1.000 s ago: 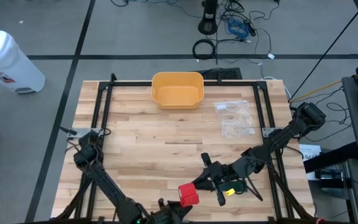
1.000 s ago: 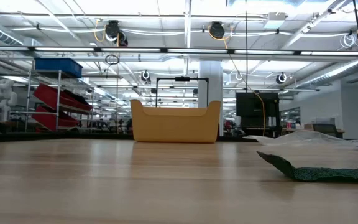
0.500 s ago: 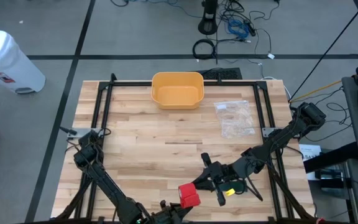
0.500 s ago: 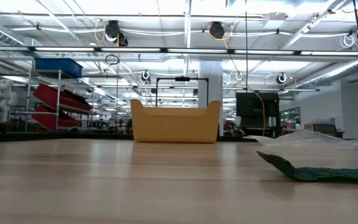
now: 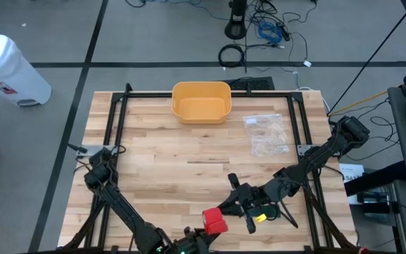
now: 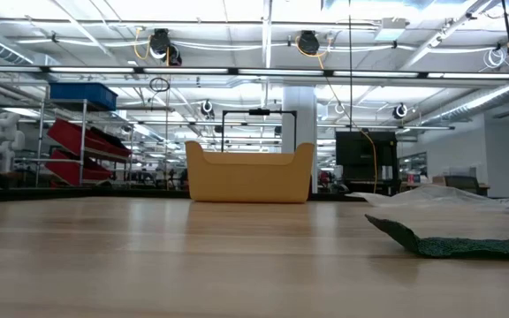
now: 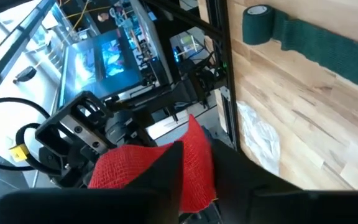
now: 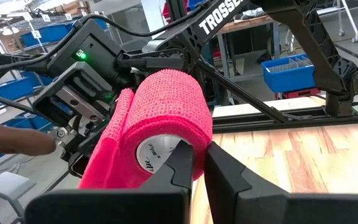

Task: Roll bandage
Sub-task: Roll the red bandage

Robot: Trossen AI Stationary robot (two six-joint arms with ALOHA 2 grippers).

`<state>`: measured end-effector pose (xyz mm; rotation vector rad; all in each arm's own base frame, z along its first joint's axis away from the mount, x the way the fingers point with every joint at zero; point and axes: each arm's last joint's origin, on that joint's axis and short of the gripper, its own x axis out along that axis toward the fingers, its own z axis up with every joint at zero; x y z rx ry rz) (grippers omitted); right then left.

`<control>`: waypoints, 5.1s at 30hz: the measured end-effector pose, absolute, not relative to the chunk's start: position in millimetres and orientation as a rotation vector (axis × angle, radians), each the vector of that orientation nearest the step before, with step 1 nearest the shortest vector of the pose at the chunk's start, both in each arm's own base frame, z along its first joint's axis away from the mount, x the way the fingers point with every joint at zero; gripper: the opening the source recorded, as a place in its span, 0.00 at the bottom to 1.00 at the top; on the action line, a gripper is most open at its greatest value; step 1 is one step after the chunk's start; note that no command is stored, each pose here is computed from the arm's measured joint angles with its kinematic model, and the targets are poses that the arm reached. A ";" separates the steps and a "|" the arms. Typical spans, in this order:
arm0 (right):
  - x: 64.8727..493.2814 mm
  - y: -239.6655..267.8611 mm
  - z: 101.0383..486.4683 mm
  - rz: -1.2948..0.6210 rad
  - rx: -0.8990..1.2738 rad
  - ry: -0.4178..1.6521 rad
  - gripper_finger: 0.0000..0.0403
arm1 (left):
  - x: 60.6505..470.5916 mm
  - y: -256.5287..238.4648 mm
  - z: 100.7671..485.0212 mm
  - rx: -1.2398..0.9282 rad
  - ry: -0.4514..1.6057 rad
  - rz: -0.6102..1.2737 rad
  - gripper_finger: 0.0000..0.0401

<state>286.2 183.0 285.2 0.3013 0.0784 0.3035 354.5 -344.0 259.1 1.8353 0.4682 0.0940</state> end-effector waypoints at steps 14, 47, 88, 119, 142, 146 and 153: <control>286.2 183.0 285.1 0.303 0.296 0.079 0.04 | 350.7 -356.7 275.3 1.758 0.342 0.140 0.01; 281.9 189.6 284.5 0.326 0.282 0.085 0.04 | 357.6 -319.3 395.0 1.427 -0.114 0.585 0.01; 255.2 224.4 289.4 0.462 0.271 0.050 0.04 | 364.3 -298.5 418.2 1.297 0.037 0.633 0.01; 235.8 244.1 289.4 0.539 0.237 0.058 0.04 | 352.5 -333.6 396.3 1.177 0.065 0.501 0.04; 238.9 247.6 306.1 0.539 0.203 0.056 0.04 | 361.9 -323.1 396.5 1.117 0.064 0.529 0.31; 239.2 247.5 306.6 0.531 0.176 0.053 0.04 | 351.6 -333.5 397.4 1.053 0.028 0.505 0.31; 240.4 245.2 306.8 0.465 0.112 0.034 0.04 | 346.2 -340.8 388.7 0.832 0.099 0.533 0.31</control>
